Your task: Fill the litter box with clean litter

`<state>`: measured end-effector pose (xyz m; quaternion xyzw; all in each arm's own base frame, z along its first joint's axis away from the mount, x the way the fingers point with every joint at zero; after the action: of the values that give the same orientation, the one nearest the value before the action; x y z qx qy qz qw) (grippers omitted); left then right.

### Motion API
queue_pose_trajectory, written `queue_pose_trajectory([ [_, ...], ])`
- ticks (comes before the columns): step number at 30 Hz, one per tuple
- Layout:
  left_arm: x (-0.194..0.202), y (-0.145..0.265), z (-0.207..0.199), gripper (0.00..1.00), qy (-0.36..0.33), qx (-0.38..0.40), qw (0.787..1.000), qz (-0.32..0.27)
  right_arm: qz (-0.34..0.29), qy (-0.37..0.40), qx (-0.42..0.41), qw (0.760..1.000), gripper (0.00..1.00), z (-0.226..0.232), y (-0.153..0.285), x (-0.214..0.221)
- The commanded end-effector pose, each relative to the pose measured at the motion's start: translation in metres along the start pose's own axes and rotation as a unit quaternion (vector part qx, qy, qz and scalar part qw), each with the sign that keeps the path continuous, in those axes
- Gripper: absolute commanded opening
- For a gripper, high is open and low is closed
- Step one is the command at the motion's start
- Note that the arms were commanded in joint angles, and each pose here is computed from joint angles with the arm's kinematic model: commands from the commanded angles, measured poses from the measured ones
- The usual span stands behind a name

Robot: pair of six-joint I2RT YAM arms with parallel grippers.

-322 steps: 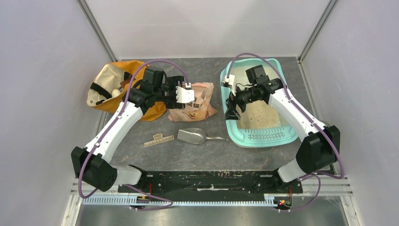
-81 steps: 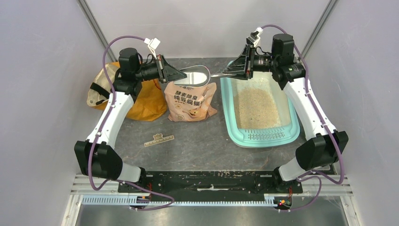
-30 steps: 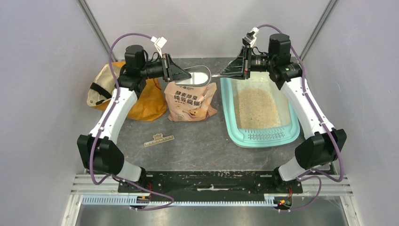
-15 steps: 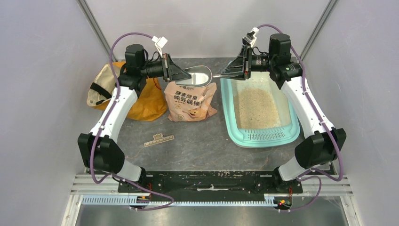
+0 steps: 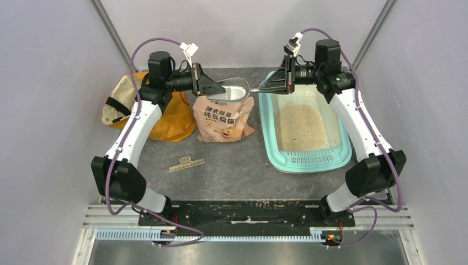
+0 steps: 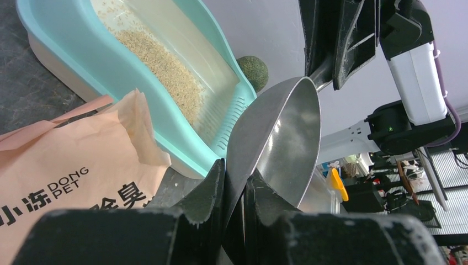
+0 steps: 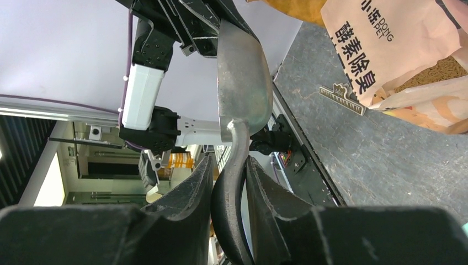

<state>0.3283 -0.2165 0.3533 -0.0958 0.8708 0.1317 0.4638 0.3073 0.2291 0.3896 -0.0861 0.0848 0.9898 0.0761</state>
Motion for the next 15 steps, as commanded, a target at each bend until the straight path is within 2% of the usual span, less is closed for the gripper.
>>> queue_pose_trajectory([
  [1, -0.015, -0.007, 0.008, 0.02, -0.046, -0.031, 0.998, -0.014, 0.049, 0.018, -0.025, 0.998, 0.3, 0.022, -0.003, 0.02],
  [3, -0.015, -0.008, 0.009, 0.02, -0.046, -0.031, 0.998, -0.012, 0.051, 0.018, -0.023, 0.998, 0.22, 0.02, -0.003, 0.021],
  [5, -0.016, -0.008, 0.008, 0.02, -0.049, -0.028, 0.998, -0.011, 0.051, 0.02, -0.022, 0.998, 0.02, 0.019, -0.003, 0.022],
  [6, -0.015, -0.008, 0.01, 0.09, -0.048, -0.032, 0.998, -0.009, 0.048, 0.02, -0.02, 0.998, 0.0, 0.019, -0.002, 0.021],
  [8, -0.019, -0.005, 0.011, 0.42, -0.062, -0.032, 0.997, -0.012, 0.04, 0.026, -0.018, 0.999, 0.0, 0.02, 0.0, 0.019],
  [9, -0.023, -0.001, 0.012, 0.64, -0.078, -0.036, 0.996, -0.012, 0.031, 0.028, -0.015, 0.999, 0.0, 0.018, 0.003, 0.015],
  [10, -0.029, 0.004, 0.016, 0.74, -0.089, -0.046, 0.995, -0.012, 0.019, 0.028, -0.011, 0.999, 0.0, 0.017, 0.006, 0.011],
  [11, -0.035, 0.01, 0.023, 0.81, -0.095, -0.057, 0.994, -0.013, 0.007, 0.029, -0.008, 1.0, 0.0, 0.016, 0.01, 0.005],
  [15, -0.065, 0.044, 0.065, 0.85, -0.106, -0.111, 0.988, -0.021, -0.046, 0.028, 0.01, 0.998, 0.0, 0.01, 0.028, -0.019],
])
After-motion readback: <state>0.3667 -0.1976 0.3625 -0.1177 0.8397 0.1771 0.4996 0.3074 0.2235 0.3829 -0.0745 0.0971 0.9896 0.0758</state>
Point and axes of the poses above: each gripper's point midway between its finger pads, its own y axis back along the fingers, its own z axis along the line the jaws close on, x = y × z, the point moved 2 cm from there along y, back along the fingers, and after that the axes turned 13 degrees about -y, right-handed, at the moved point
